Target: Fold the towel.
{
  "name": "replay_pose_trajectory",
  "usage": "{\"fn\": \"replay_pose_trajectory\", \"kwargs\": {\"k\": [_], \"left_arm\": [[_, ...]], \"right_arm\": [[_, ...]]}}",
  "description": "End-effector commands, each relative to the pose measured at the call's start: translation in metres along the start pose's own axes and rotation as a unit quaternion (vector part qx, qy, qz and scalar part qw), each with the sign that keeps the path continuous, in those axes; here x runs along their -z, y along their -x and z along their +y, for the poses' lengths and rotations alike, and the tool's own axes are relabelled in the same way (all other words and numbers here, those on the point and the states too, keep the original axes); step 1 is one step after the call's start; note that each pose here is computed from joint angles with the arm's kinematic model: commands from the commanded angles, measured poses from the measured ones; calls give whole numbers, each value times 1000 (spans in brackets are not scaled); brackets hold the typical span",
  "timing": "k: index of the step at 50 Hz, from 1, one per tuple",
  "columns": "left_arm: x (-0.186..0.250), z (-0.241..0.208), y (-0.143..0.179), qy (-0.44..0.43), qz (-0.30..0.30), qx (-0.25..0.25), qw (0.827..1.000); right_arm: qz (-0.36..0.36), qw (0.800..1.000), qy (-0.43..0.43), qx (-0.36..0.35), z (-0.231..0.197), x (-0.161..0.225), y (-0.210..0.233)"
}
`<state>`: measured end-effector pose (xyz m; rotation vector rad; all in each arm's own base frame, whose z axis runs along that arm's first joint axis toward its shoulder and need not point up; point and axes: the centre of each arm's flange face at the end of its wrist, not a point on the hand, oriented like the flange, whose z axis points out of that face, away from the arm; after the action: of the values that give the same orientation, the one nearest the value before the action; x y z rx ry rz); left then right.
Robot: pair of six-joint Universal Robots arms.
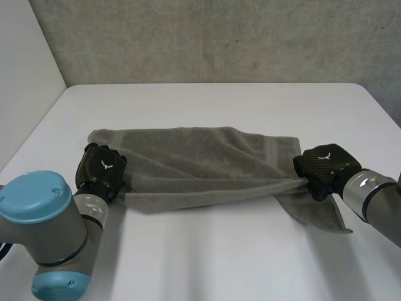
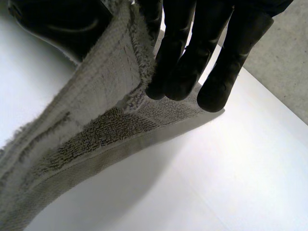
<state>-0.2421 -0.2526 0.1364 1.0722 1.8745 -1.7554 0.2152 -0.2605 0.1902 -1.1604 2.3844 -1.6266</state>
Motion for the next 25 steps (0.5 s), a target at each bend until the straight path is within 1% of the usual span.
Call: {"fn": "replay_pose_trajectory", "kwargs": {"k": [1,10,13,21,25], "left_arm": [[7,3,-5,0,18,6,1000],[14,5,-8,7,40,42,998],[16,6,-8,11,44,44,998],[33,13,-13,43,100,40,993],[39,10,-7,38,100,43,993]], "right_arm": [[-1,1000,-2,-10,3,1,3],[0,1000,-3,-31,4,-1,3],[-1,1000,-2,-31,5,-1,4],[1,999,0,-32,6,-1,2],[1,999,2,-33,6,-2,2]]}}
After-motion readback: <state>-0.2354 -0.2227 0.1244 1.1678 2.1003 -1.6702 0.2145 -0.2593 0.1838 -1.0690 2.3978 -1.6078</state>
